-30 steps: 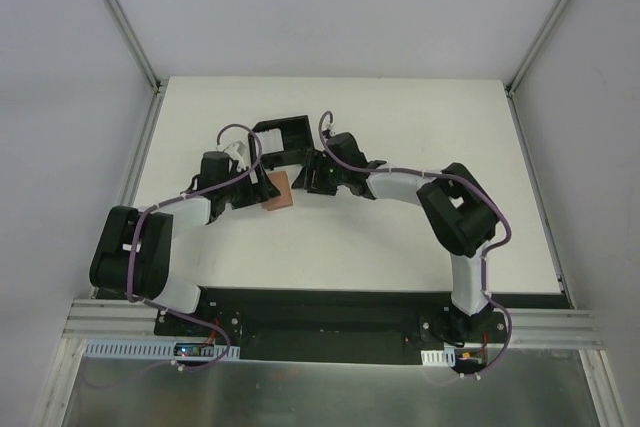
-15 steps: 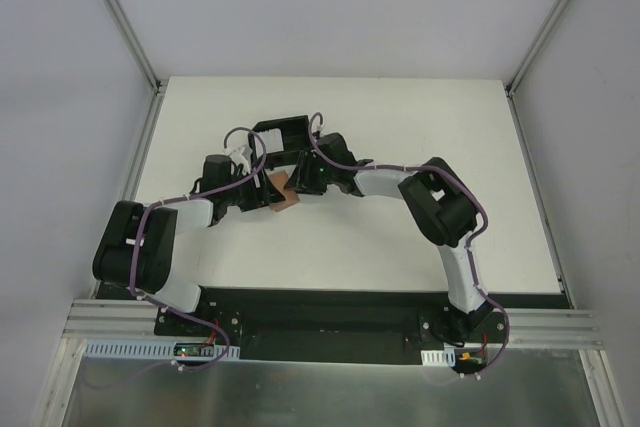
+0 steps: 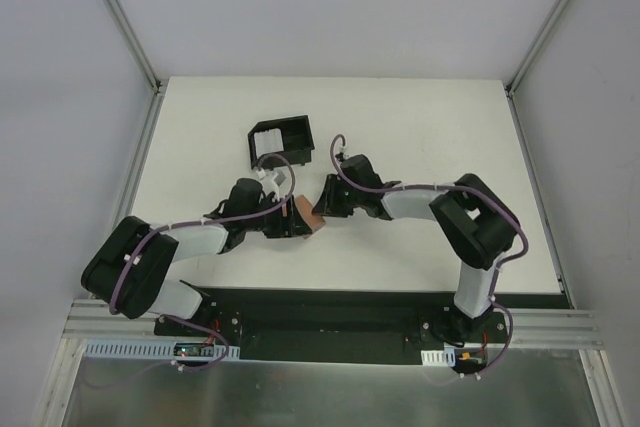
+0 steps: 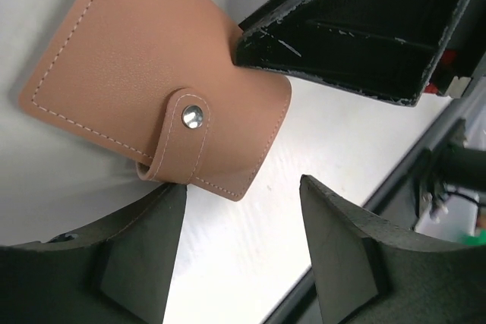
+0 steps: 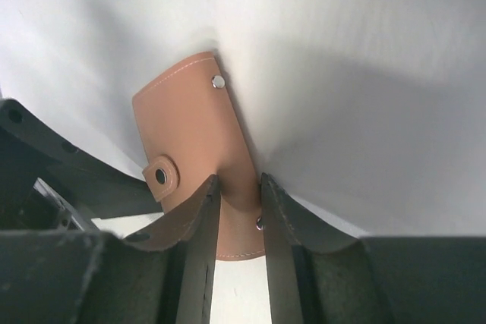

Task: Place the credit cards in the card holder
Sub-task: Move the card holder to the center of the board, then move the storage box to the center of the board.

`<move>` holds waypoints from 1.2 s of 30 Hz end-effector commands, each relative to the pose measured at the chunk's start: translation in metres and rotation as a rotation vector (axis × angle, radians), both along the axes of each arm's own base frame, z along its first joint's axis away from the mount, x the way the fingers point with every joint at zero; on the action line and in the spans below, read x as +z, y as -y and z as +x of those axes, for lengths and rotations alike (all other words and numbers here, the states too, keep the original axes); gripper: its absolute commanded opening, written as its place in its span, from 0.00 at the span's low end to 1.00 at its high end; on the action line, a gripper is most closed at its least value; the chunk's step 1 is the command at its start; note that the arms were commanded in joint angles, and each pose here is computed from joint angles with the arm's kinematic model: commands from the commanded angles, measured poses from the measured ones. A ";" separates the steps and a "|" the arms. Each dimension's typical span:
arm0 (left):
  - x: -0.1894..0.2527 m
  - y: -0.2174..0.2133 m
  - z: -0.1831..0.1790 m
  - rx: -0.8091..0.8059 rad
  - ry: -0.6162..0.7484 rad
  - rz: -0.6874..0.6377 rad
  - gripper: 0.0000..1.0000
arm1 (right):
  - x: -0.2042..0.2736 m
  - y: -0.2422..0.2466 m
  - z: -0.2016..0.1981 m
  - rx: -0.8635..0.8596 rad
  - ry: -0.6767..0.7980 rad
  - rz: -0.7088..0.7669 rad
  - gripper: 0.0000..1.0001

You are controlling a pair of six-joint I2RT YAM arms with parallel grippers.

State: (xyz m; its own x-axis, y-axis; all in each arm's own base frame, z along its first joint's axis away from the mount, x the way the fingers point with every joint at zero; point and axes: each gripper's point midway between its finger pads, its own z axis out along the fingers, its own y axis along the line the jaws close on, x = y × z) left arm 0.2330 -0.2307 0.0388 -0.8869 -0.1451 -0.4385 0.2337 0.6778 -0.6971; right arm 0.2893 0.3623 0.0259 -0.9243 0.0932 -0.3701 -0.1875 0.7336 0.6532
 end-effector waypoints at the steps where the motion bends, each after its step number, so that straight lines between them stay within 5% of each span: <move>1: -0.003 0.016 -0.043 -0.069 -0.045 -0.011 0.61 | -0.010 0.031 -0.049 0.073 0.000 -0.092 0.30; 7: -0.003 0.006 -0.067 -0.065 -0.036 0.084 0.68 | 0.008 0.052 -0.055 0.114 0.062 -0.145 0.38; 18: 0.045 -0.038 -0.013 0.105 0.188 0.314 0.87 | 0.082 0.038 0.026 0.030 0.208 -0.209 0.66; 36: 0.068 -0.077 -0.003 0.214 0.194 0.228 0.90 | 0.088 -0.010 0.154 -0.057 0.249 -0.314 0.70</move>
